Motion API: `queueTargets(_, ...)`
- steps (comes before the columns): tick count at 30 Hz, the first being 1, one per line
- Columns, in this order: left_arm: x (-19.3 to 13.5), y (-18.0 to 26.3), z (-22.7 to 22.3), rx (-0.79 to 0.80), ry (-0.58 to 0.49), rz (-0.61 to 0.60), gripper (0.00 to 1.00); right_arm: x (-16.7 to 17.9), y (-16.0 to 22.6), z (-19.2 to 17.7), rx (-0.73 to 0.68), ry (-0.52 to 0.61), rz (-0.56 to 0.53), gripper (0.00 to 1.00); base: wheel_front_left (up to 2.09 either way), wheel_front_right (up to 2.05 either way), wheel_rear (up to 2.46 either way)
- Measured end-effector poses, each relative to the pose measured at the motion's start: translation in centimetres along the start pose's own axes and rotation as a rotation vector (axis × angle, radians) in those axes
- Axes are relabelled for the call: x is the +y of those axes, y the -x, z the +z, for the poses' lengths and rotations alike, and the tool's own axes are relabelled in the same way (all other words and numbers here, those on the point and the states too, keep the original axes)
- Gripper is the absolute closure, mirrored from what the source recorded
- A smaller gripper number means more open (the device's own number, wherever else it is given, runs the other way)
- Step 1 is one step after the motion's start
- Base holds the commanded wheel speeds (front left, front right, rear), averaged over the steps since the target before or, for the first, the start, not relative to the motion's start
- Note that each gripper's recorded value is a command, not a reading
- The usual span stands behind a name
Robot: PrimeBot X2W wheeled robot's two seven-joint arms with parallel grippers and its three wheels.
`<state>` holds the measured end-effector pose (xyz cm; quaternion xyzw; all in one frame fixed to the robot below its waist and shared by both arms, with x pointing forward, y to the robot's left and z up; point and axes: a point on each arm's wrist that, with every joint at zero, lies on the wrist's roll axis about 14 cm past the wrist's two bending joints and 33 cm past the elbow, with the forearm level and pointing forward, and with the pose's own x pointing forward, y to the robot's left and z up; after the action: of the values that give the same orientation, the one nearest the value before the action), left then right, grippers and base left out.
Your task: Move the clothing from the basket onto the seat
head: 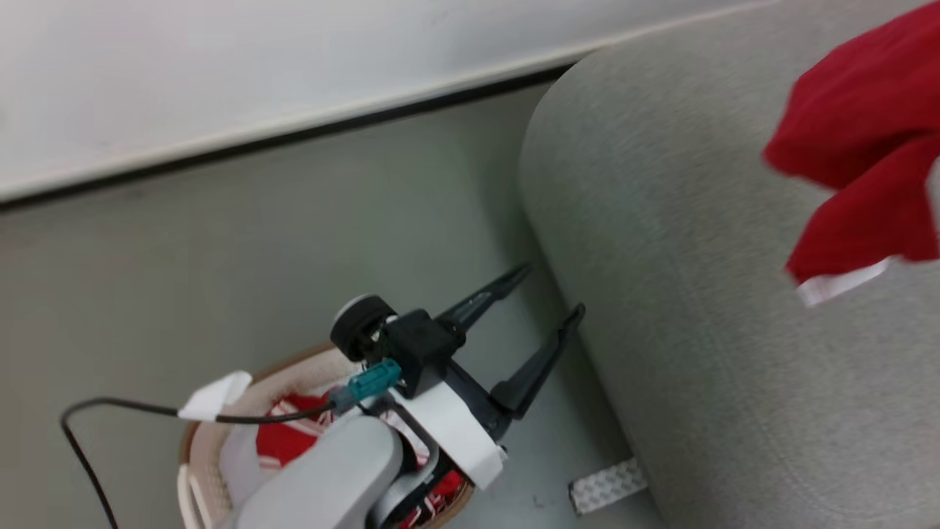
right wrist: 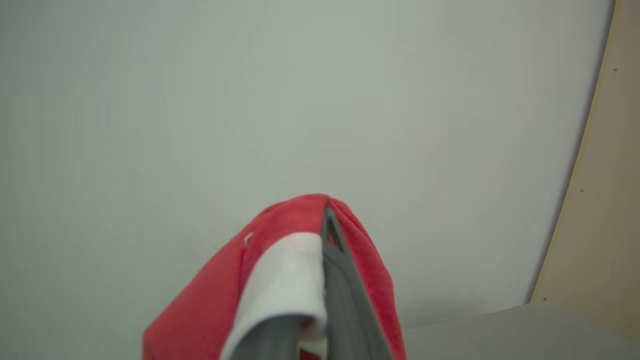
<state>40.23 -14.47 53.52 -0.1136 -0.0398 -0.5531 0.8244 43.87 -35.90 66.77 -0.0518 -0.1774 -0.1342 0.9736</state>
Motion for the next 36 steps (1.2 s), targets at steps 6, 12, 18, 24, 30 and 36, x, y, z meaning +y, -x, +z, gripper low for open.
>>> queueTargets(6, 4.0, 1.4, -3.0, 0.039, 0.036, 0.061, 0.0, -1.3, -5.5, -4.2, 0.094, 0.103, -0.017, 1.0, 0.0, 0.0, 0.0)
queueTargets(12, 7.5, 3.8, -5.5, 0.078, 0.061, 0.151, 0.0, -1.9, -8.4, -11.7, 0.278, 0.185, -0.033, 1.0, 0.0, 0.0, 0.0)
queueTargets(18, 9.8, 5.9, -7.1, 0.107, 0.073, 0.229, 0.0, -2.0, -6.1, -22.3, 0.637, 0.286, -0.018, 1.0, 0.0, 0.0, 0.0)
queueTargets(24, 10.3, 6.6, -7.4, 0.124, 0.064, 0.25, 0.0, -3.5, -2.1, -27.1, 0.931, 0.299, -0.071, 0.64, 0.0, 0.0, 0.0)
queueTargets(30, 9.9, 6.6, -6.6, 0.124, 0.039, 0.251, 0.0, -2.8, -1.1, -26.5, 0.959, 0.268, -0.06, 0.0, 0.0, 0.0, 0.0)
queueTargets(36, 8.5, 6.4, -4.8, 0.109, 0.014, 0.247, 0.0, -1.9, -1.3, -23.4, 0.915, 0.255, -0.021, 0.0, 0.0, 0.0, 0.0)
